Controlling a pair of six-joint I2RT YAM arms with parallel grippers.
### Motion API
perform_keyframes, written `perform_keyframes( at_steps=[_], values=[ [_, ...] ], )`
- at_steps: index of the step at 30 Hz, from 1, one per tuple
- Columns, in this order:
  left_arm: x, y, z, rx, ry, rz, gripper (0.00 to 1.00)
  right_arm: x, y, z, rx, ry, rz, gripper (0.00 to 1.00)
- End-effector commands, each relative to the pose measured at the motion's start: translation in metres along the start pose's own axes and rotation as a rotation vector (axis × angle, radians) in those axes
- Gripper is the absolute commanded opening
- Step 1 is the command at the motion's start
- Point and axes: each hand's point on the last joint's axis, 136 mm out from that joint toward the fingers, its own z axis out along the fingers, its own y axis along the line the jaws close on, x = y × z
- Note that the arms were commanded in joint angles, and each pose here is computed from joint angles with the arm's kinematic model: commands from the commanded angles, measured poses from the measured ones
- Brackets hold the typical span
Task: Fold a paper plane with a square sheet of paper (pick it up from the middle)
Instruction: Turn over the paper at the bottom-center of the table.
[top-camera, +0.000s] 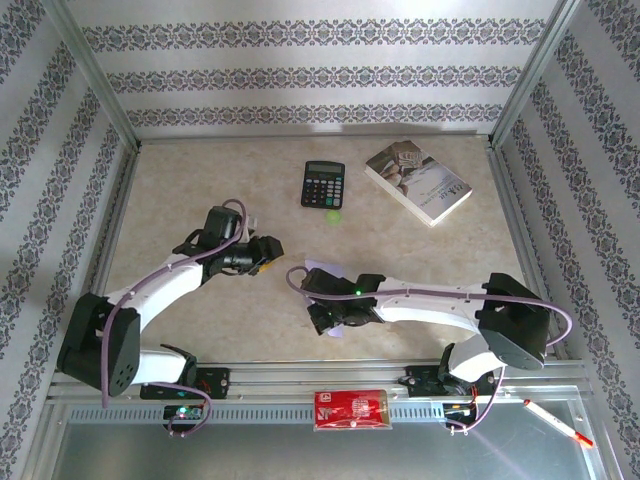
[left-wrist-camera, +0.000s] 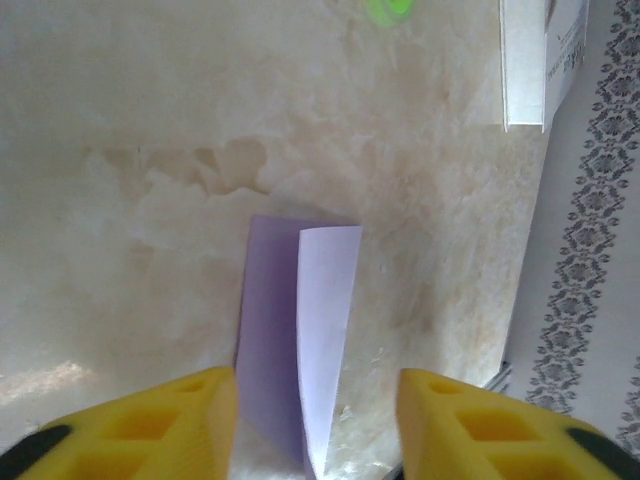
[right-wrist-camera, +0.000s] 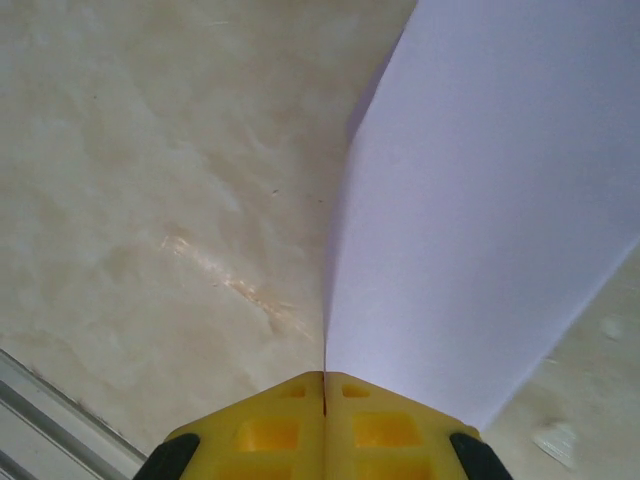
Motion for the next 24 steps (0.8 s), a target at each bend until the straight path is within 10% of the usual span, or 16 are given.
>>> perform_keyframes(
  at_steps=[1, 24],
  values=[
    [0.006, -0.027, 0.019, 0.106, 0.042, -0.013, 0.4, -0.011, 0.02, 0.009, -0.123, -0.066, 0.038, 0.05],
    [0.04, 0.007, 0.125, -0.068, 0.333, 0.068, 0.25, -0.003, 0.005, 0.01, -0.273, -0.135, 0.151, 0.21]
  ],
)
